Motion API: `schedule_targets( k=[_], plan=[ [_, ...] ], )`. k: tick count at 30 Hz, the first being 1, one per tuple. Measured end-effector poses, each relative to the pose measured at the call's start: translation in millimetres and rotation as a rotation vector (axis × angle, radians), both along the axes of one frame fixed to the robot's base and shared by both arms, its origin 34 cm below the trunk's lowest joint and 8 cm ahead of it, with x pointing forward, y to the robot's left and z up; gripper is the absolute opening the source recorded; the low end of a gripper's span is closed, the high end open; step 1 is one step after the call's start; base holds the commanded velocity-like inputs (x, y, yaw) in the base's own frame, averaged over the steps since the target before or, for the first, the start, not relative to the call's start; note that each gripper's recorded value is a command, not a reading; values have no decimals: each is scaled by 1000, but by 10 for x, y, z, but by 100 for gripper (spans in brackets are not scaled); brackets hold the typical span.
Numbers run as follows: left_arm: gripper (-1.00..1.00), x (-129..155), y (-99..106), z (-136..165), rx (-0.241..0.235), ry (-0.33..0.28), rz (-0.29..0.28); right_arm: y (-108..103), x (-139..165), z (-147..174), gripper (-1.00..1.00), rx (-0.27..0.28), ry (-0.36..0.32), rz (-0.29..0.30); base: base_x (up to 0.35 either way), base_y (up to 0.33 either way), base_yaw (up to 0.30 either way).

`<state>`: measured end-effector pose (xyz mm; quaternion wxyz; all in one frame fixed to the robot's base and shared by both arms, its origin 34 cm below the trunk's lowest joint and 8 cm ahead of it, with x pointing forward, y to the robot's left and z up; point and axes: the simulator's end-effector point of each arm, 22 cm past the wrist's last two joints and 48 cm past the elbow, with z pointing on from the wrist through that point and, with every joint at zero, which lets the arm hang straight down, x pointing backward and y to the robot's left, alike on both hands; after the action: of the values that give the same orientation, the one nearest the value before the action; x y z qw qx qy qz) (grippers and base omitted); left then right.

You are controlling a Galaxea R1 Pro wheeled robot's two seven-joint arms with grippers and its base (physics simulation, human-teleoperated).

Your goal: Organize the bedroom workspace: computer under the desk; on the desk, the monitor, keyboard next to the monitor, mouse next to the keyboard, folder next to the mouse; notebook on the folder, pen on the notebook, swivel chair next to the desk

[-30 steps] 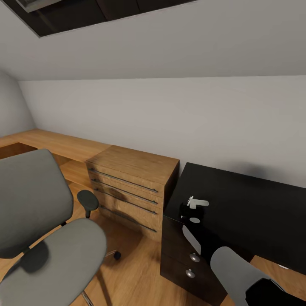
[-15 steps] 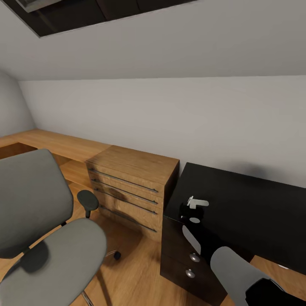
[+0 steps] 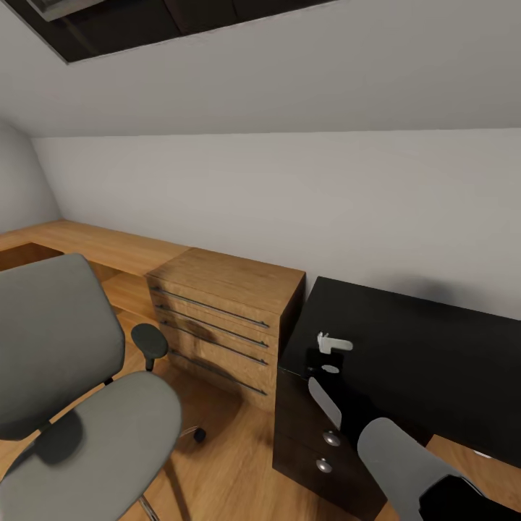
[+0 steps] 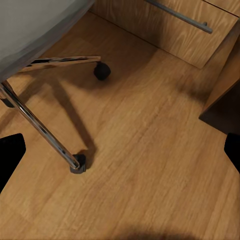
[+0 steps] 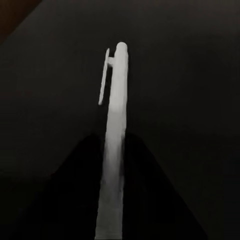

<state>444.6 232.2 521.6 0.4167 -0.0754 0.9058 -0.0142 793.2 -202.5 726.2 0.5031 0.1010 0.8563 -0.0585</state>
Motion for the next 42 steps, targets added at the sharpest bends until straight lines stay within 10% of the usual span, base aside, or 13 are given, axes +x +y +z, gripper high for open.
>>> schedule_targets(
  k=[38,42],
  plan=[
    [100,9,0,110,1,-1,-1,1,-57,9,-100,28,68,-3,0,0,0],
    [100,17,0,184,1,-1,-1,62,-60,587,-100,77,-31,45,0,0,0]
  ],
)
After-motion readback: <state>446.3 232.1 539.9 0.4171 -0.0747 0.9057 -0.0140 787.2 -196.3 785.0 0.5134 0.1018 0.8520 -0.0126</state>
